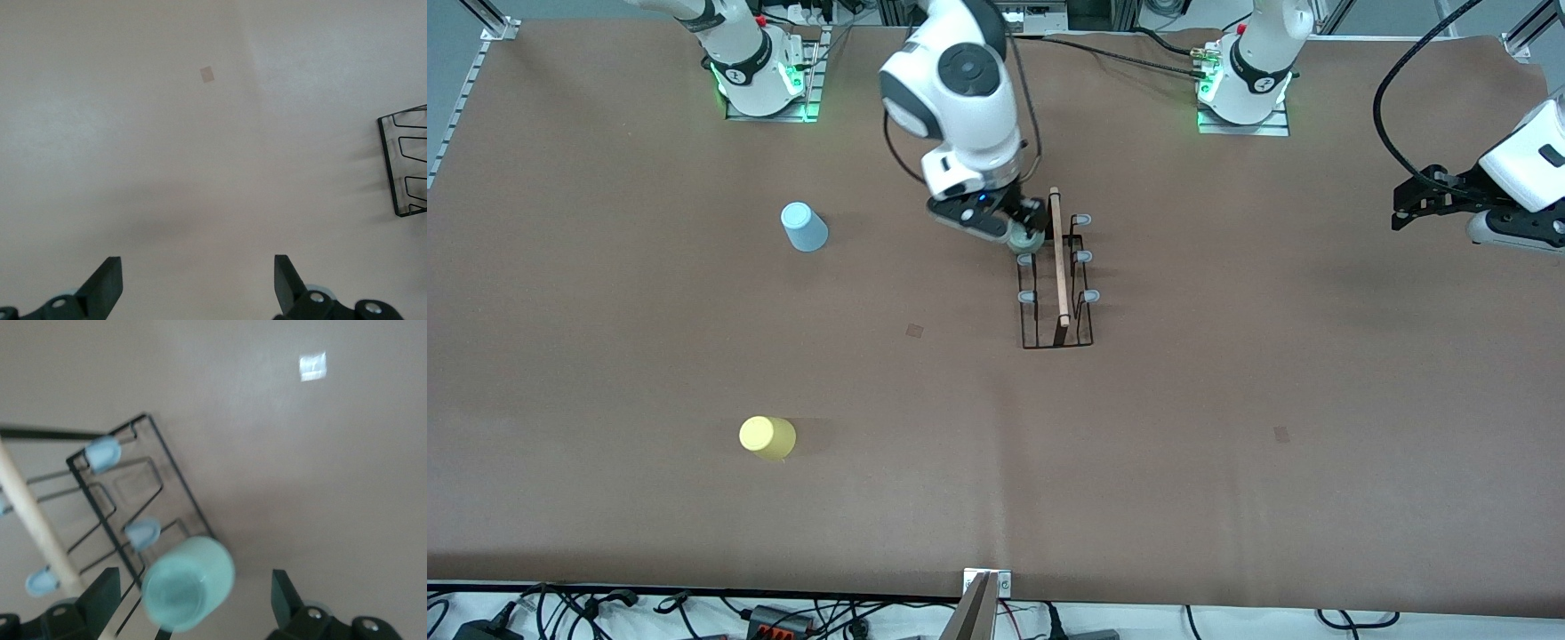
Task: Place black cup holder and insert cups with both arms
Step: 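Lower the teal cup onto the rack peg and open the right gripper, then move the right gripper down to the yellow cup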
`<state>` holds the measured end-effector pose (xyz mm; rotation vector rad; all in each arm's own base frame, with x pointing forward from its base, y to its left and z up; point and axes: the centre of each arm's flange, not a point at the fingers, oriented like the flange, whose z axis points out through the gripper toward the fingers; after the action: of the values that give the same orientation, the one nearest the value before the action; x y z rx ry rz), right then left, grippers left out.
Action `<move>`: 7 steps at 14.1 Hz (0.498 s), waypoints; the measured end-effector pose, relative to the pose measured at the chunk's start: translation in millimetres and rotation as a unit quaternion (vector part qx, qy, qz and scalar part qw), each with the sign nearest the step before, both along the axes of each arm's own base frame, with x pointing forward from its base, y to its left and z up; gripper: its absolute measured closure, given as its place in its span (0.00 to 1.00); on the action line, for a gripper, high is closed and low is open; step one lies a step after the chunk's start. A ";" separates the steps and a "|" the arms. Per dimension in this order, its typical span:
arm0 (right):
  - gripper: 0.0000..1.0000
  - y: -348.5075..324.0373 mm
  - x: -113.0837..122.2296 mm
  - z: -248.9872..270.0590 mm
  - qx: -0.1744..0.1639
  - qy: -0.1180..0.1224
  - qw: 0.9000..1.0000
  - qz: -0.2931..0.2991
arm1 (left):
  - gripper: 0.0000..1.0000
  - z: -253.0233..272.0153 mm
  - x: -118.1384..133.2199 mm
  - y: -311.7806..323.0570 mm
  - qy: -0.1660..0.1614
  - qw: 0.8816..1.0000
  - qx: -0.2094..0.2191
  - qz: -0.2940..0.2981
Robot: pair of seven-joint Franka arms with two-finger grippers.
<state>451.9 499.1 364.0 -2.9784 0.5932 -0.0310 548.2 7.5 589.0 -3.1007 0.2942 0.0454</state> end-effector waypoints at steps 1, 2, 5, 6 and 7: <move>0.00 -22.2 19.6 2.1 -0.009 0.001 1.000 0.019 | 0.00 0.0 0.0 0.0 0.000 1.000 0.000 0.000; 0.00 -48.2 40.2 3.1 -0.020 0.004 0.999 0.041 | 0.00 0.0 -0.1 0.0 0.000 1.000 0.000 0.000; 0.00 -148.5 107.1 1.6 -0.042 0.011 0.994 0.104 | 0.00 -0.1 -0.2 -0.1 0.001 1.000 0.000 0.000; 0.00 -190.0 128.6 -2.1 -0.048 0.014 0.991 0.124 | 0.00 -0.1 -0.2 -0.2 0.001 1.000 0.000 0.000; 0.00 -229.1 145.9 -6.3 -0.050 0.017 0.989 0.139 | 0.00 -0.1 -0.2 -0.1 0.001 1.000 0.000 0.000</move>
<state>597.8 270.0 357.7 -3.1348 0.1801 0.0122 548.0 7.3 588.9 -3.1009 0.2936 0.0485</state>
